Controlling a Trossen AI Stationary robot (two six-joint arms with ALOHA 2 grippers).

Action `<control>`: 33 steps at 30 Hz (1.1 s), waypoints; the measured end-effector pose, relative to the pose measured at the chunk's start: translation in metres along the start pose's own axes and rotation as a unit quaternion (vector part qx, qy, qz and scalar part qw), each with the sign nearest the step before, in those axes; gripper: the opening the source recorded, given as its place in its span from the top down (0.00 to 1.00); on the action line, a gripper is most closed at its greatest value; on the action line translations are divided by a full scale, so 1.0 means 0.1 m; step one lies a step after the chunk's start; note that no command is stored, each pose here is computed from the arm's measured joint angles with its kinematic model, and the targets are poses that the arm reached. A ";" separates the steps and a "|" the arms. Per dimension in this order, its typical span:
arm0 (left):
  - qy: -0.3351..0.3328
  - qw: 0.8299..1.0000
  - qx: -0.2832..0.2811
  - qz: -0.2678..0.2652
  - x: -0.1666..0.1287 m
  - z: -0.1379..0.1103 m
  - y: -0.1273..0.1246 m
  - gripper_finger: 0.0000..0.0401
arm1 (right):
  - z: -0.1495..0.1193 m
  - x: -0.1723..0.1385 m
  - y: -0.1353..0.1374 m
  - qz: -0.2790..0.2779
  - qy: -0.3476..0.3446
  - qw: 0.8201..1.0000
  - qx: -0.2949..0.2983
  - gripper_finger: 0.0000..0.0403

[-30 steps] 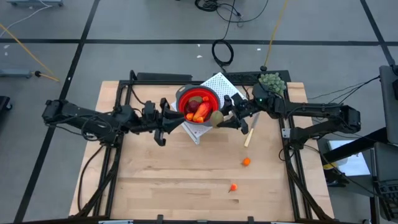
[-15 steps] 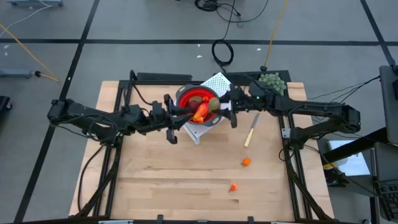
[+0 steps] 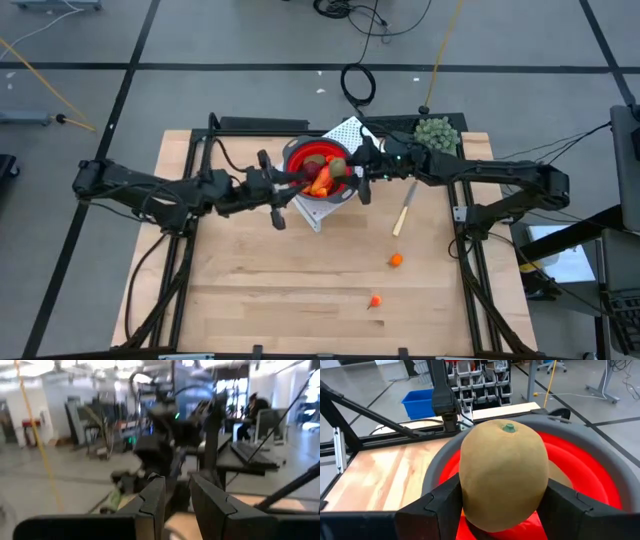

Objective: Pick & Place Fruit
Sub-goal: Put the kiwi into the red strainer

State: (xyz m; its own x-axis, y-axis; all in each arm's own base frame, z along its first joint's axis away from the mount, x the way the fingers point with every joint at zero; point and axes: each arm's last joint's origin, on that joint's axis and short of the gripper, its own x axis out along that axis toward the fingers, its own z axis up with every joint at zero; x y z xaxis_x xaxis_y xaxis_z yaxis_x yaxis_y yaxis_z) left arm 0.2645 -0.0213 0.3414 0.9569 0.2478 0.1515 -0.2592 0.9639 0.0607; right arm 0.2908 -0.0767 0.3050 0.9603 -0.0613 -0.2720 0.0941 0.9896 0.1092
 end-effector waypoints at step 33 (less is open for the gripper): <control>0.101 0.993 -0.052 -0.003 -0.68 -0.28 0.19 0.77 | -0.15 0.35 -0.20 -0.077 -0.022 0.997 -0.024 0.48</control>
State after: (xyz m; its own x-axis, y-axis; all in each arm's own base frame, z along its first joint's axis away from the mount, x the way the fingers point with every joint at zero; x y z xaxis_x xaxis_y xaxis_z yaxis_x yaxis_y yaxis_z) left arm 0.1984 -0.0172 0.3044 0.9679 0.2461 -0.0506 -0.2484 0.9677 -0.0436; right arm 0.3183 -0.0969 0.2790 0.9461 -0.2174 -0.2400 0.2297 0.9730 0.0239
